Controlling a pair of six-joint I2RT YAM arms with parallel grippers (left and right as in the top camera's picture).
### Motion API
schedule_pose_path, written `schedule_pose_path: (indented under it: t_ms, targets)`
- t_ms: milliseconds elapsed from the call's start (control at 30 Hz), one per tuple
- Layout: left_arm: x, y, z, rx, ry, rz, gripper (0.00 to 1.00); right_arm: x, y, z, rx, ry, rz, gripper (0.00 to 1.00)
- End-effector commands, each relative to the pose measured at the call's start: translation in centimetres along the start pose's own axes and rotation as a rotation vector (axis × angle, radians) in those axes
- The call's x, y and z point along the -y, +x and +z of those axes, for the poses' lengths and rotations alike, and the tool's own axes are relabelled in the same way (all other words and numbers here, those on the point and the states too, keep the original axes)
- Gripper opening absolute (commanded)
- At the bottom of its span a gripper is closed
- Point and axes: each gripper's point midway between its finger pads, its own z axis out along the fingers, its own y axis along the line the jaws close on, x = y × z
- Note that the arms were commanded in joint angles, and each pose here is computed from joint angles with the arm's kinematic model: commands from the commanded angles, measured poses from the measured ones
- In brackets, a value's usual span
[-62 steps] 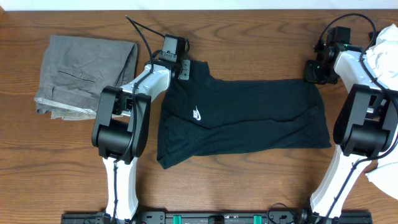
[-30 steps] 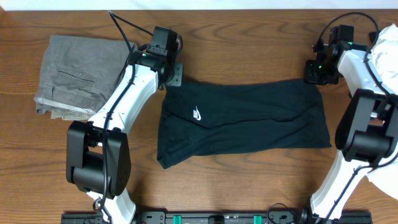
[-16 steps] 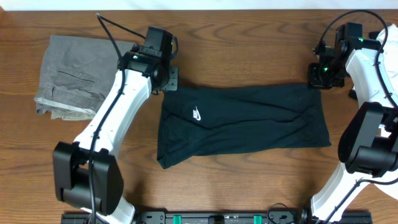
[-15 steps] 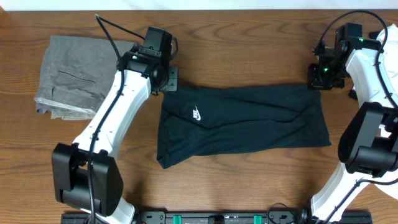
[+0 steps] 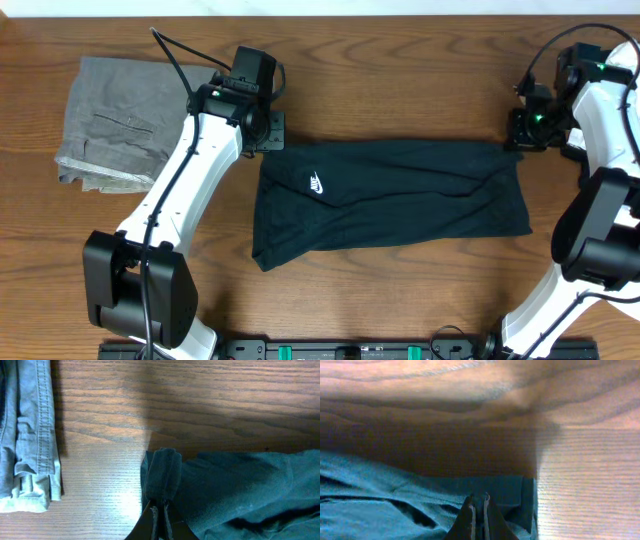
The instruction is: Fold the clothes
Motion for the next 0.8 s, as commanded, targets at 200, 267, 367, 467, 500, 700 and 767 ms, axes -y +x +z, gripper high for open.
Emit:
schedule_pose_path:
  t_ms: [200,267,367,467,500,700,767]
  targets:
    - [0.9,0.5,0.0,-0.001,0.005,0.019,0.06,0.0,-0.3,-5.1,0.147,-0.126,0.029,0.01]
    - [1.3,0.5,-0.1,-0.001,0.008,0.028,0.06,0.1,0.0,-5.5,0.143,-0.126,0.046,0.01]
    - [1.4,0.9,-0.1,-0.011,0.003,0.036,0.06,0.0,0.6,-5.5,0.120,-0.130,0.054,0.01]
    - [1.1,1.7,-0.1,-0.047,-0.007,0.027,0.06,-0.1,1.6,-5.4,0.080,-0.129,0.067,0.01]
    - [1.0,2.1,-0.1,-0.061,-0.011,0.022,0.06,-0.1,1.9,-5.4,0.067,-0.128,0.084,0.01]
    - [0.6,3.4,-0.2,-0.115,-0.028,0.003,0.06,1.6,3.7,-5.0,-0.014,-0.018,0.218,0.01]
    - [0.5,4.0,-0.3,-0.137,-0.037,-0.027,0.06,1.9,4.3,-4.8,-0.035,-0.002,0.240,0.01]
